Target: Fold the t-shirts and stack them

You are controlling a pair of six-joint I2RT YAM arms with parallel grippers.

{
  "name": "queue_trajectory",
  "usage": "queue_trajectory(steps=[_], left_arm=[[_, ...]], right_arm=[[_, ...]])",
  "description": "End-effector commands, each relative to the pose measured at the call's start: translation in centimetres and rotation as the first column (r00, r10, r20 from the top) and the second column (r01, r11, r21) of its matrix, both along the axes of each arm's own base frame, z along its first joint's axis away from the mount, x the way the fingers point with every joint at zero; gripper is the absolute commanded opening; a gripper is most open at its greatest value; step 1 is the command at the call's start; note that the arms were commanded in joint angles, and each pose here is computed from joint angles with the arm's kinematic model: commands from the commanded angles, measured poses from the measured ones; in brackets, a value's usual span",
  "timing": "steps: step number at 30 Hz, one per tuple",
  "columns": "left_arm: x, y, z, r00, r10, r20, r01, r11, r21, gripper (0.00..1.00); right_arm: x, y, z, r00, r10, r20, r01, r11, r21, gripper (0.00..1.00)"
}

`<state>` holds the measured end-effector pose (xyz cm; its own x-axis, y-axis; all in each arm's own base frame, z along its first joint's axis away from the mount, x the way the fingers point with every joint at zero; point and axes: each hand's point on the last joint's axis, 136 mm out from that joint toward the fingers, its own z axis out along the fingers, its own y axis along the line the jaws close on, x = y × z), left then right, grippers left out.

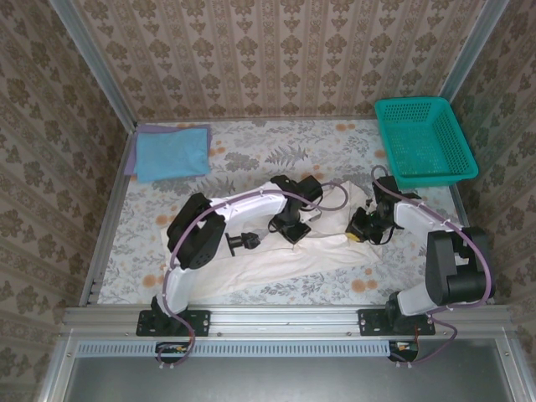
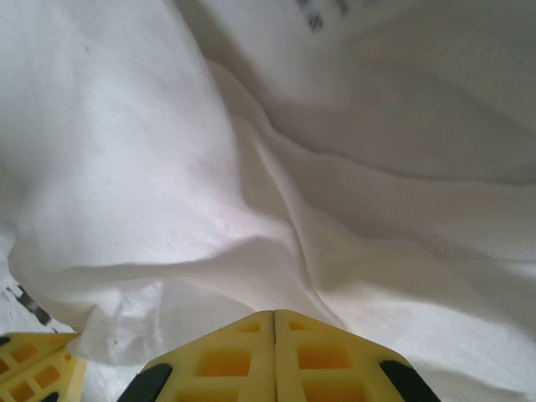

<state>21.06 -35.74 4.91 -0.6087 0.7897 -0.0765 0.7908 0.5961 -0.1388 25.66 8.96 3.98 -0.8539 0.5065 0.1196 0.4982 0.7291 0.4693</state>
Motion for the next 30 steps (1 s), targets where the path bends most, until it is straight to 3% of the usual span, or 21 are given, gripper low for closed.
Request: queue_trajectory(steps=[1,4,10,14,17,22,26,30], left_arm=[[-0.5,0.5,1.3,1.0,-0.005,0.01,0.005,1.0,-0.024,0.1],[0.0,0.9,1.2,0.999,0.032,0.01,-0.032,0.999,-0.029,0.13],[0.5,1.0,2.2,0.998,0.057,0.033,-0.055,0.996,-0.064,0.4],[1.7,1.4,4.1,0.993,0.087,0.074,-0.078,0.991,-0.112,0.43],[3.5,2.5,5.9,0.981,0.18,0.075,-0.163,0.968,-0.193,0.44],[7.0,7.4,6.4,0.918,0.396,0.007,-0.382,0.891,-0.246,0.46],[8.1,12.2,4.1,0.832,0.55,-0.075,-0.553,0.809,-0.199,0.39],[7.6,16.2,1.5,0.748,0.652,-0.127,-0.664,0.738,-0.124,0.35]], right_arm=[[-3.0,1.5,0.5,0.998,0.056,-0.042,-0.052,0.995,0.085,0.1],[-4.6,1.9,0.9,0.996,0.071,-0.06,-0.063,0.99,0.123,0.15],[-2.2,1.7,2.7,0.998,-0.07,-0.002,0.069,0.976,0.207,0.31],[0.9,1.1,3.4,0.984,-0.167,0.055,0.151,0.963,0.223,0.32],[2.2,0.5,3.0,0.982,-0.185,0.044,0.174,0.968,0.182,0.32],[4.5,-1.5,3.0,0.986,-0.161,0.054,0.16,0.987,0.011,0.33],[8.0,-1.8,3.5,0.986,-0.119,0.114,0.132,0.985,-0.109,0.34],[10.9,-0.5,2.5,0.995,-0.045,0.092,0.063,0.976,-0.21,0.33]])
